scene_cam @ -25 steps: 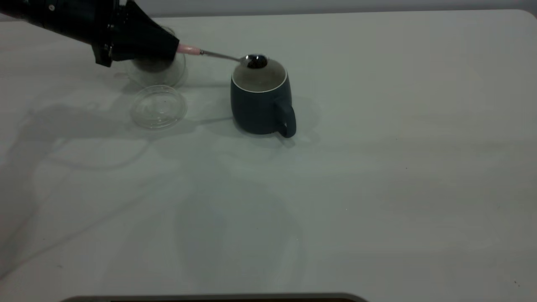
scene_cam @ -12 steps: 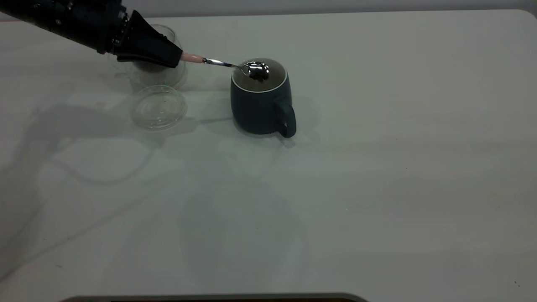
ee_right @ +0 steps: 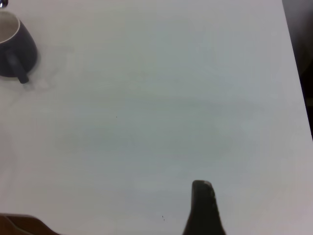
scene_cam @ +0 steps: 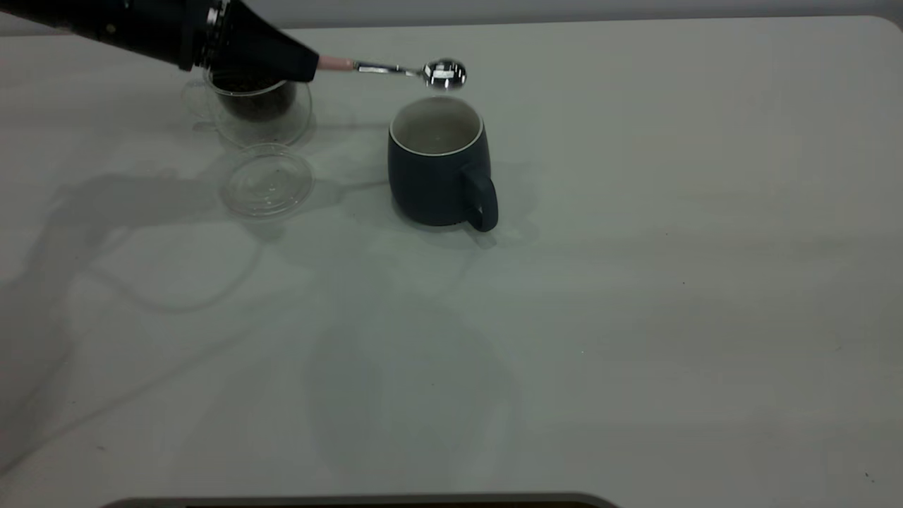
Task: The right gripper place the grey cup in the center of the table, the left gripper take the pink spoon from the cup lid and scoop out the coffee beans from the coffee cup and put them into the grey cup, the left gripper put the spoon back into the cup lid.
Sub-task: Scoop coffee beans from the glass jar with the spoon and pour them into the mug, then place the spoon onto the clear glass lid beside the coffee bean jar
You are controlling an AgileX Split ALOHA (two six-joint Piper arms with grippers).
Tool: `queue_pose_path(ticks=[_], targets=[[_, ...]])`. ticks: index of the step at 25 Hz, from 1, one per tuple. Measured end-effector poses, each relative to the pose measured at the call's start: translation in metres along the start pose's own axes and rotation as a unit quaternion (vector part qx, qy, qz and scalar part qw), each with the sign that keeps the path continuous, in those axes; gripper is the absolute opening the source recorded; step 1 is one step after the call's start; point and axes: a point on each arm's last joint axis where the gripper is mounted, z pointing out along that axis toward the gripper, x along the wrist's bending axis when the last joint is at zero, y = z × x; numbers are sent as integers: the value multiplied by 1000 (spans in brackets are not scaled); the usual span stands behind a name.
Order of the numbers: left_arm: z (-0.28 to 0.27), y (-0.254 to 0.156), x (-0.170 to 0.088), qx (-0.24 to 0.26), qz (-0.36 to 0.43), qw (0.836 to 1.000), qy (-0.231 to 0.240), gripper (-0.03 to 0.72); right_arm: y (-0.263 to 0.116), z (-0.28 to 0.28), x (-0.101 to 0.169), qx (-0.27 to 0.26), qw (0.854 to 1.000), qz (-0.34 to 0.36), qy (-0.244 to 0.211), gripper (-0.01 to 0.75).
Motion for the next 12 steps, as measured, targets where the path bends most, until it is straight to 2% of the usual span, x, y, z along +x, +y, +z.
queue_pose_path(ticks=[4,7,12], targets=[[-15,-4,3,3,-84,996,-13,127,0,0,0,0,1000,0,0,590],[-39,-5,5,-4,-114,993,-20,127,0,0,0,0,1000,0,0,590],[-97,-7,15,-36,-163,986,21,127,0,0,0,0,1000,0,0,590]])
